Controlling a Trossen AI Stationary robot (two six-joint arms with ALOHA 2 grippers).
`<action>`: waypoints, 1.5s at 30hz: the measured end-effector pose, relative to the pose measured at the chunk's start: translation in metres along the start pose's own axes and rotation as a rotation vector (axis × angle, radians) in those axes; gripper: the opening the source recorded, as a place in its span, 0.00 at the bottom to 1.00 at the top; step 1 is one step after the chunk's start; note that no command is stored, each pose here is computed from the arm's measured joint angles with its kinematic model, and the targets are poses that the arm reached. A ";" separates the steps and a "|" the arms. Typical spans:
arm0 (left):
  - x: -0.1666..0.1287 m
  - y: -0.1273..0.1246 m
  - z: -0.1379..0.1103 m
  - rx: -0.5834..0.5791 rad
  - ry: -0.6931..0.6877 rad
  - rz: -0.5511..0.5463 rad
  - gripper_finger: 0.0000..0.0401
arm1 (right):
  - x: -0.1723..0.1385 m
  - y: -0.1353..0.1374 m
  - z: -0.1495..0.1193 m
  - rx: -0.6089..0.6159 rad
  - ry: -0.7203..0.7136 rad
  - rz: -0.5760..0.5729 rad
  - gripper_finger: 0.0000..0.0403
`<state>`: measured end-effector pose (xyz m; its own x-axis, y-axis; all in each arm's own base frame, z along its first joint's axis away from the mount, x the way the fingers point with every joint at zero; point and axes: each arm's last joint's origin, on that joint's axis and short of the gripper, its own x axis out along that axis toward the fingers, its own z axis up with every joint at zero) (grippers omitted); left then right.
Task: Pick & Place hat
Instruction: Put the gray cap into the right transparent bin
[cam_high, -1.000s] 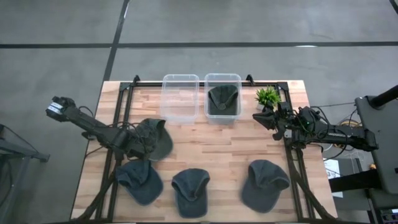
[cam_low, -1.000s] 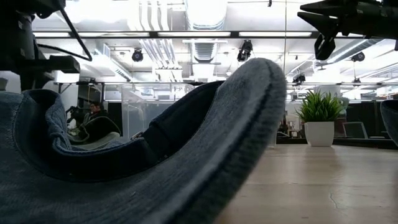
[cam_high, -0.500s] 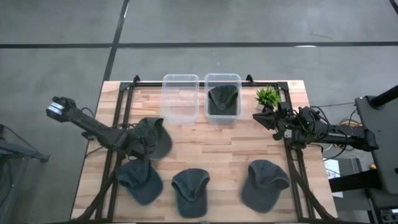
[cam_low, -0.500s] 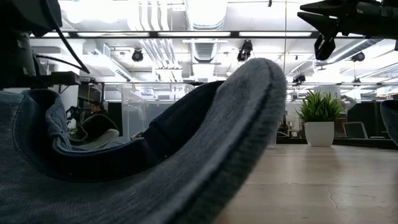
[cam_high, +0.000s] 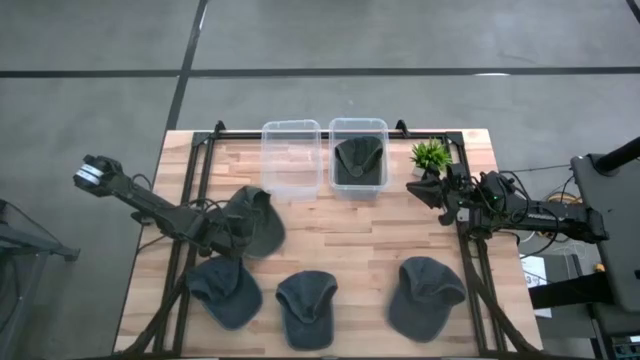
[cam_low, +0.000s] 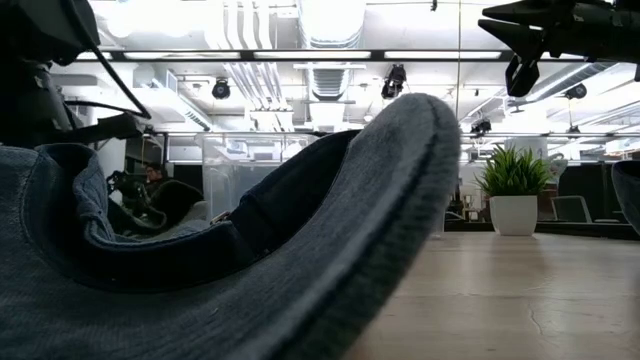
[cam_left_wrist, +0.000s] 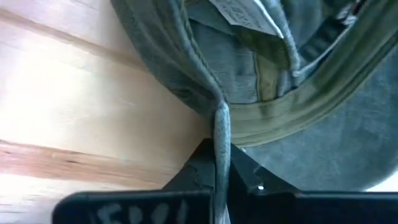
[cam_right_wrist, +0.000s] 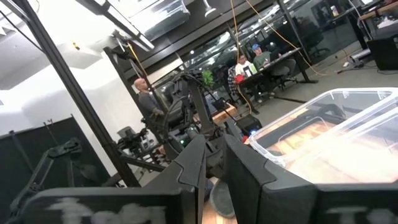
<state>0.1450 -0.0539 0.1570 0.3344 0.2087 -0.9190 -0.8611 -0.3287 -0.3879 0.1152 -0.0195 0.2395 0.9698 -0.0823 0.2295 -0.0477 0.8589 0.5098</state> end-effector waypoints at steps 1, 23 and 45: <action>-0.001 -0.001 0.000 0.000 0.000 -0.001 0.02 | 0.000 0.000 0.000 0.000 -0.001 -0.001 0.13; -0.143 -0.055 0.016 0.126 -0.133 0.101 0.01 | 0.000 0.000 0.000 0.020 -0.002 -0.001 0.13; -0.196 -0.137 -0.020 0.436 -0.360 -0.442 0.01 | 0.022 0.007 0.015 0.109 0.026 0.006 0.22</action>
<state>0.2053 -0.0678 0.3887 0.6046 0.5531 -0.5732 -0.7742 0.2388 -0.5861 0.1330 -0.0224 0.2607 0.9752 -0.0630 0.2120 -0.0780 0.7991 0.5961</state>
